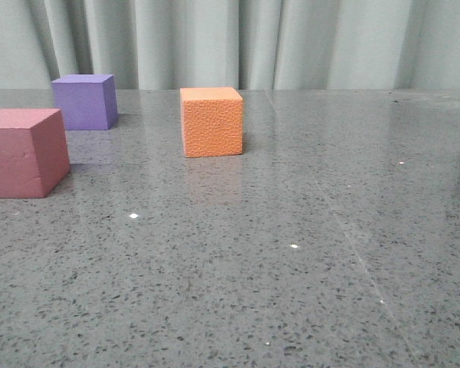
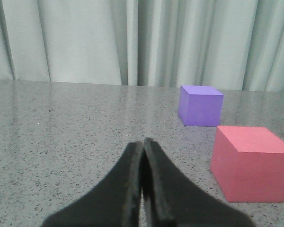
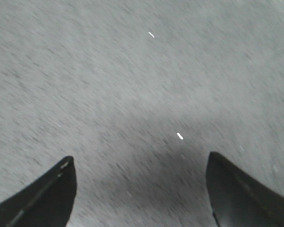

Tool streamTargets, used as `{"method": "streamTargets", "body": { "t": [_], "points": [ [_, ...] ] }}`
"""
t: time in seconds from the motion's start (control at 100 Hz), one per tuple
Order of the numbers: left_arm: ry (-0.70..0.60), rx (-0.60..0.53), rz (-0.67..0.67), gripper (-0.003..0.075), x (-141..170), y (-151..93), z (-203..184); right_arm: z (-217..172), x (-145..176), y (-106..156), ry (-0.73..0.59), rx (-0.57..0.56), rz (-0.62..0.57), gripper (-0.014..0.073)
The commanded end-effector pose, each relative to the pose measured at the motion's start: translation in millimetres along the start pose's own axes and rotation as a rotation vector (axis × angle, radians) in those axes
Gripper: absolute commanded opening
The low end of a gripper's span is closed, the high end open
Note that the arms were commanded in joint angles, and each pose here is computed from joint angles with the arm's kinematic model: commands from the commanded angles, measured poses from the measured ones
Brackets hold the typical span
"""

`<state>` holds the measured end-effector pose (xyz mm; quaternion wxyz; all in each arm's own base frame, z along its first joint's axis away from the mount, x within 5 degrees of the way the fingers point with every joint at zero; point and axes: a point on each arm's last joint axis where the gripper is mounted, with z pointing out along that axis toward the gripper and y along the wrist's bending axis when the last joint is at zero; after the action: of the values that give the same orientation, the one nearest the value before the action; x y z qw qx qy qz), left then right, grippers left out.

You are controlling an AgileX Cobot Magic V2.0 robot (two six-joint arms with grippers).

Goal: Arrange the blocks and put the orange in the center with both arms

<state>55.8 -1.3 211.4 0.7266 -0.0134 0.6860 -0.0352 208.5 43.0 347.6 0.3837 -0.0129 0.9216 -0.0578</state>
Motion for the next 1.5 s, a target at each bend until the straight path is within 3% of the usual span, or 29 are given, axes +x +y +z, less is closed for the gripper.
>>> {"method": "streamTargets", "body": {
  "t": [0.0, 0.2, 0.5, 1.21, 1.49],
  "points": [
    [-0.049, 0.016, -0.007, -0.001, 9.6, -0.5, -1.2, -17.3, 9.7, -16.7, -0.107, 0.021, 0.018, 0.0508],
    [-0.049, 0.016, -0.007, -0.001, 9.6, -0.5, -1.2, -40.0, 52.8, -33.5, -0.163, 0.024, 0.057, 0.0371],
    [-0.049, 0.016, -0.007, -0.001, 9.6, -0.5, -1.2, -76.9, 98.7, -51.6, -0.324, 0.0, 0.115, -0.0071],
    [-0.049, 0.016, -0.007, -0.001, 9.6, -0.5, -1.2, -89.9, 108.4, -57.6, -0.378, -0.004, 0.139, -0.0067],
    [-0.049, 0.016, -0.007, -0.001, 9.6, -0.5, -1.2, -76.7, 119.4, -52.9, -0.412, -0.025, 0.117, -0.0067]
  ]
}}
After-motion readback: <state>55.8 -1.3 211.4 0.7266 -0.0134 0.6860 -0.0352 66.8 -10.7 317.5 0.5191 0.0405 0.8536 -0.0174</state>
